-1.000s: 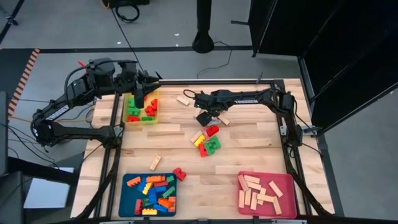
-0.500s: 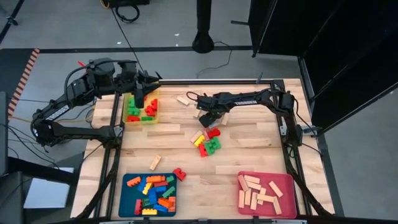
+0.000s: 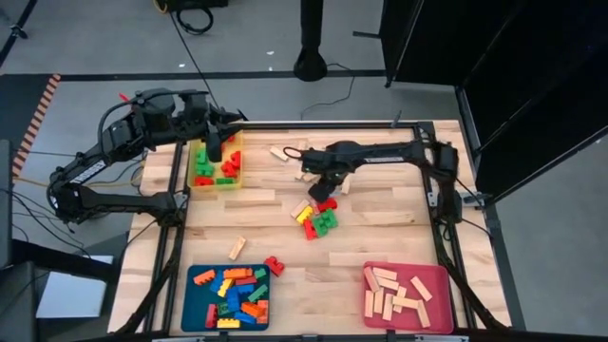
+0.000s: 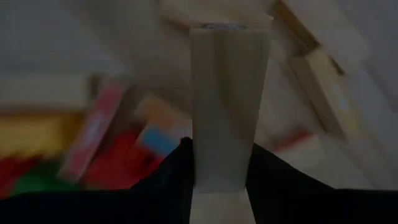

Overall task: Sort blocks by size
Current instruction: Put the wooden block into the red bin

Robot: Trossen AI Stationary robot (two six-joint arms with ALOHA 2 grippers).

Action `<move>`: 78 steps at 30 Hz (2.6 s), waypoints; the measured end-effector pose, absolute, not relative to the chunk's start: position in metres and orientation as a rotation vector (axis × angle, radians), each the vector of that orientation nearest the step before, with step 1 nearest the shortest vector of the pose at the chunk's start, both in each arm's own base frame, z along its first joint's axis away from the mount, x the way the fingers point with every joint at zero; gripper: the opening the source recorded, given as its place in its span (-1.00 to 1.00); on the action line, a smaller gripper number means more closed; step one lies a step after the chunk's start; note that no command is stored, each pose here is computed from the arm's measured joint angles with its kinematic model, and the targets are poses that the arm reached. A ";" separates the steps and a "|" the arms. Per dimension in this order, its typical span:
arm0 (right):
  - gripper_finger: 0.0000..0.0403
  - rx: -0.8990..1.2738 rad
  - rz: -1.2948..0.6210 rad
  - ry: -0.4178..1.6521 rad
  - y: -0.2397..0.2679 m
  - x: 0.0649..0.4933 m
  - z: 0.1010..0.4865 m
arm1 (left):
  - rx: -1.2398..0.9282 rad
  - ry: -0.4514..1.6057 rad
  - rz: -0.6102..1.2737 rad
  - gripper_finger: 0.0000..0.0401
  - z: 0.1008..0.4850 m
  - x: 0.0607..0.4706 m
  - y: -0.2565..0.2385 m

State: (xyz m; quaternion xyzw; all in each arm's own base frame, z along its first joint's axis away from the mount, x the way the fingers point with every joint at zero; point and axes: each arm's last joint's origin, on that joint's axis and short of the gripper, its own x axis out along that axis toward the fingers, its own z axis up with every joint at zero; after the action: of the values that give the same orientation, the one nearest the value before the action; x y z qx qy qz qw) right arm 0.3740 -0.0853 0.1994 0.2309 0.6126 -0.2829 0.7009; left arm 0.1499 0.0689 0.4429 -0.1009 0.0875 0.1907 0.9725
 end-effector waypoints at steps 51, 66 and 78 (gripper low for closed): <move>0.32 0.122 -0.873 1.169 0.089 0.274 0.302 | -0.291 0.155 -0.038 -0.28 0.437 0.211 0.053; 0.32 0.053 -0.431 1.227 -0.132 0.305 0.268 | -0.284 0.149 0.027 -0.28 0.437 0.211 0.054; 0.30 0.087 -0.391 1.131 -0.157 0.292 0.208 | -0.275 0.140 0.130 -0.28 0.437 0.211 0.057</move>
State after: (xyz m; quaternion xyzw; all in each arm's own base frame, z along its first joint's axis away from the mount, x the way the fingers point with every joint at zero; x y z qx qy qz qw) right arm 0.2924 -0.1573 0.2084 0.0411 0.5321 -0.1838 0.8255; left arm 0.2107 0.0573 0.4365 -0.1371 0.0694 0.0647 0.9860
